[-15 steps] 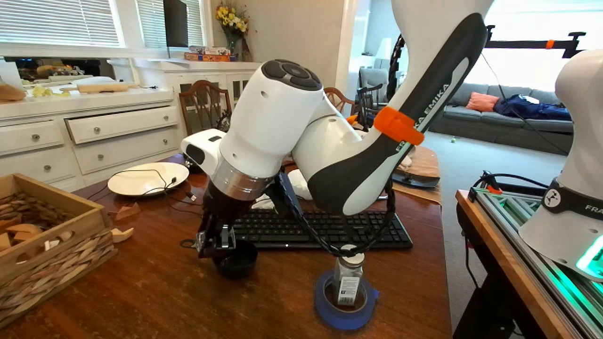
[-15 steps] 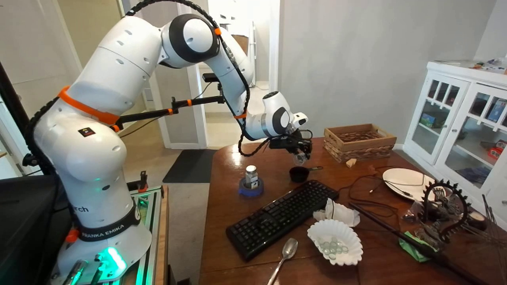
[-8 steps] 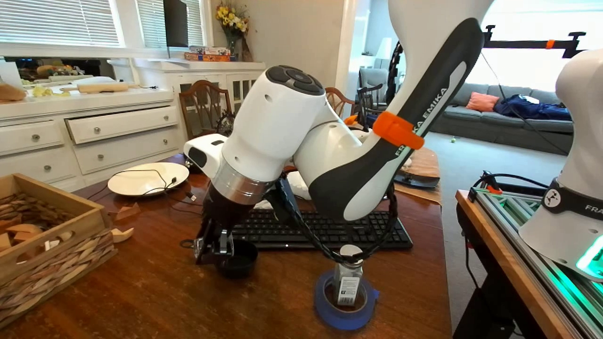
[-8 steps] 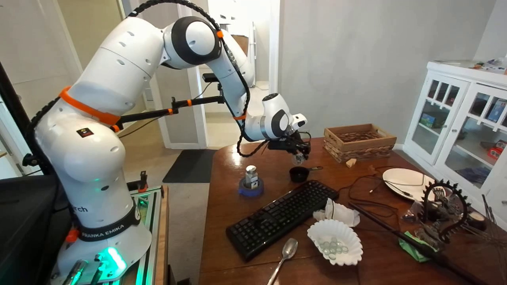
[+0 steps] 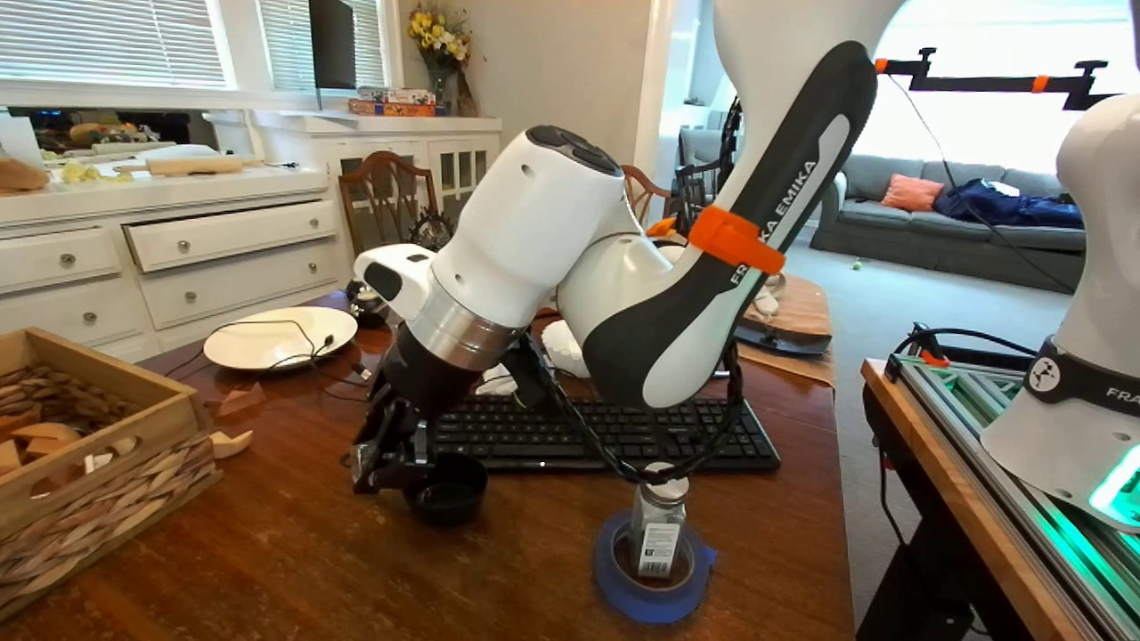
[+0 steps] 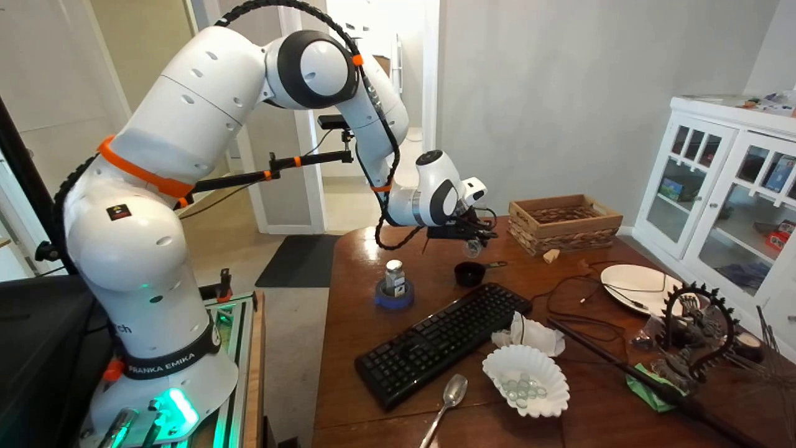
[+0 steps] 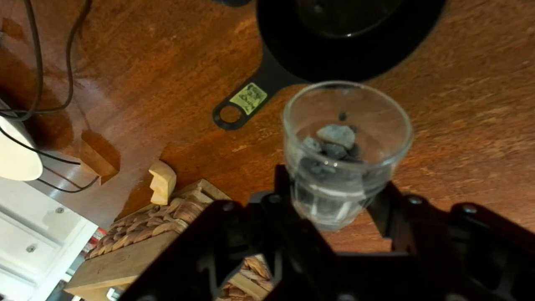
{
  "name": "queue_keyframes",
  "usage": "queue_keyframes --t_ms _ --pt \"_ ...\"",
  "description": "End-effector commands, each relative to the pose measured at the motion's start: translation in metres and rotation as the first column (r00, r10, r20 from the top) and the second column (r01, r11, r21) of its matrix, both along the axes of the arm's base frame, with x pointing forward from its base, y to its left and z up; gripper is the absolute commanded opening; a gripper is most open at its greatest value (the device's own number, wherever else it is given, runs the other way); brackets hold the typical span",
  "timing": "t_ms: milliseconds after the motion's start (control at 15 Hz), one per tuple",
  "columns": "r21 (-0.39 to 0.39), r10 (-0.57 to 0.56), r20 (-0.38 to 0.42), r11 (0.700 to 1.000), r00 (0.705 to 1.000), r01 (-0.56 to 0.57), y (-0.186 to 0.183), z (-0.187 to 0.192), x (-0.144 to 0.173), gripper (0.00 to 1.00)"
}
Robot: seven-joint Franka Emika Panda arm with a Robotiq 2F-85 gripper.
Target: Pick up the small glass cup and pour its contents into the small black pot
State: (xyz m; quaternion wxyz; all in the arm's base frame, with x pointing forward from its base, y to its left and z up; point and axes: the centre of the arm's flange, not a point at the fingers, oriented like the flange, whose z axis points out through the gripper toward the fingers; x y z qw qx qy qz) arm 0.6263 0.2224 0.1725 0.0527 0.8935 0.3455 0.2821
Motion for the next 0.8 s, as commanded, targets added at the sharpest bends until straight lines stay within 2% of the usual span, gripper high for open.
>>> queue_keyframes --t_ms 0,733 --pt "0.032 0.043 0.02 0.999 0.999 -0.044 -0.008 0.0 -0.003 0.22" --pt "0.109 0.066 0.105 0.991 0.992 -0.077 -0.028 0.011 -0.021 0.22"
